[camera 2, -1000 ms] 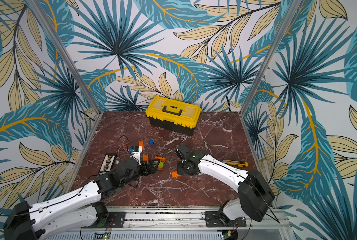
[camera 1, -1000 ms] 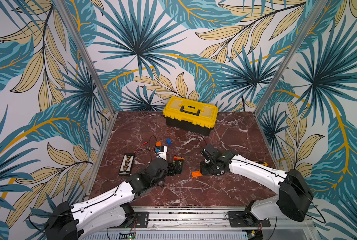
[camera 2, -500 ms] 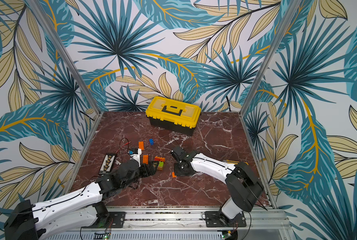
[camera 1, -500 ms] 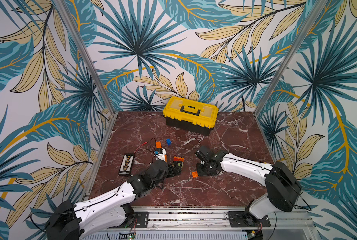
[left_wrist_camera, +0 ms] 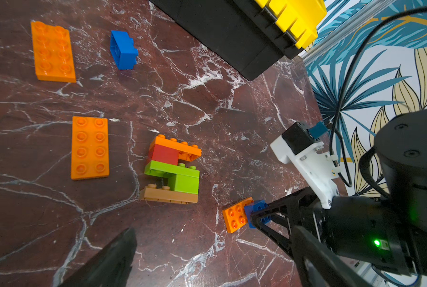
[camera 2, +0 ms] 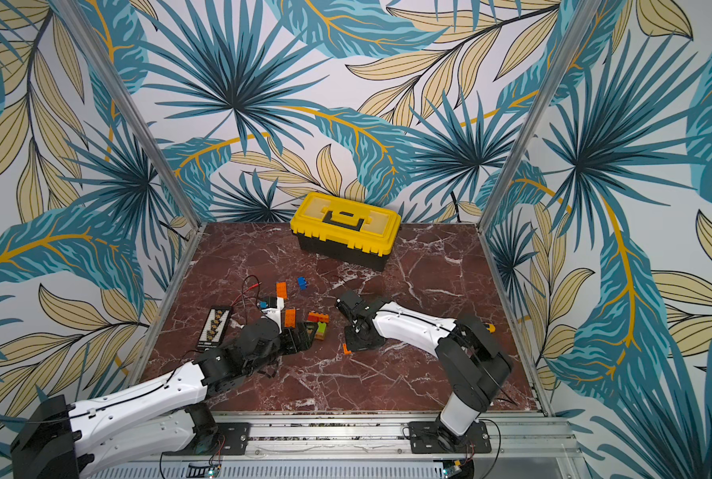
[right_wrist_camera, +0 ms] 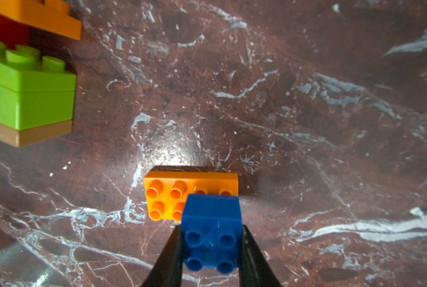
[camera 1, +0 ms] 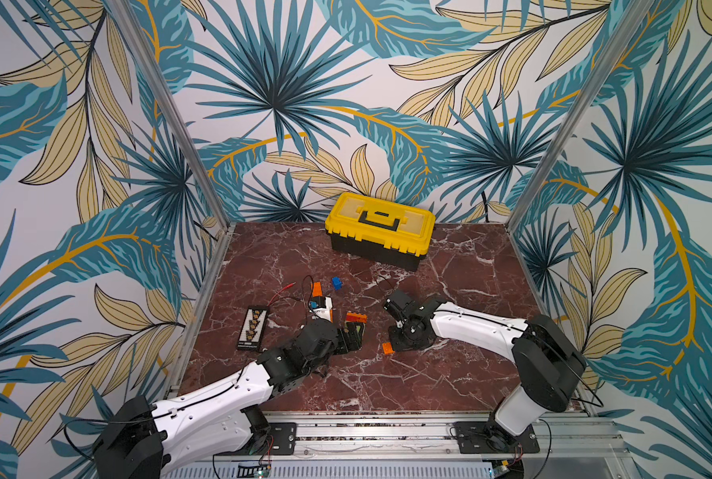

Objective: Assemble the number 5 with lego
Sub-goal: Assemble the lego brick with the lego brick.

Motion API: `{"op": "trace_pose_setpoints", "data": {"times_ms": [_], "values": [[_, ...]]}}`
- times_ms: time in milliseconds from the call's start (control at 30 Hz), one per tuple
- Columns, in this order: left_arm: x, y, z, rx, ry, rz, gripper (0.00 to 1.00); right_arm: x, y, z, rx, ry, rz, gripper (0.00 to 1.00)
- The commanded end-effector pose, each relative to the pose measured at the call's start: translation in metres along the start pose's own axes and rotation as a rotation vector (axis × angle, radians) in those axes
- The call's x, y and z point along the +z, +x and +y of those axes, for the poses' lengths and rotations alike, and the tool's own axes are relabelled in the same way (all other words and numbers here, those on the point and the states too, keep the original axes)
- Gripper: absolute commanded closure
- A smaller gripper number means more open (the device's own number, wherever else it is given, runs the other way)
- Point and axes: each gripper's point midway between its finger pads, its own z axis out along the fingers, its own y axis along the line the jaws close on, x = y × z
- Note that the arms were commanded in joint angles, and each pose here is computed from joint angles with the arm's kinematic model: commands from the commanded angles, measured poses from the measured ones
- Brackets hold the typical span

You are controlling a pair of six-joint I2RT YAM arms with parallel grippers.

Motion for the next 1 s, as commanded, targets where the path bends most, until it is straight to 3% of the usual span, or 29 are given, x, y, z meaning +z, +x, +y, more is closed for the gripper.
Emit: {"op": "trace_pose_setpoints", "data": {"times_ms": [0, 367, 700, 833, 967], "values": [[0.001, -0.002, -0.003, -0.002, 0.010, -0.010, 0.00, 0.010, 0.009, -0.001, -0.036, 0.014, 0.048, 0.71], [0.001, -0.003, -0.002, 0.006, 0.001, -0.008, 0.00, 0.026, 0.027, -0.014, -0.047, 0.064, 0.124, 0.72], [0.004, -0.003, 0.000, 0.003, -0.007, -0.006, 0.00, 0.063, 0.076, -0.037, 0.001, 0.145, 0.315, 0.75], [0.005, -0.002, 0.000, 0.002, -0.004, -0.002, 0.00, 0.063, 0.081, -0.049, -0.007, 0.214, 0.341, 0.76], [0.007, -0.001, 0.000, 0.001, -0.001, 0.004, 0.00, 0.070, 0.083, -0.047, 0.008, 0.194, 0.342, 0.76]]}}
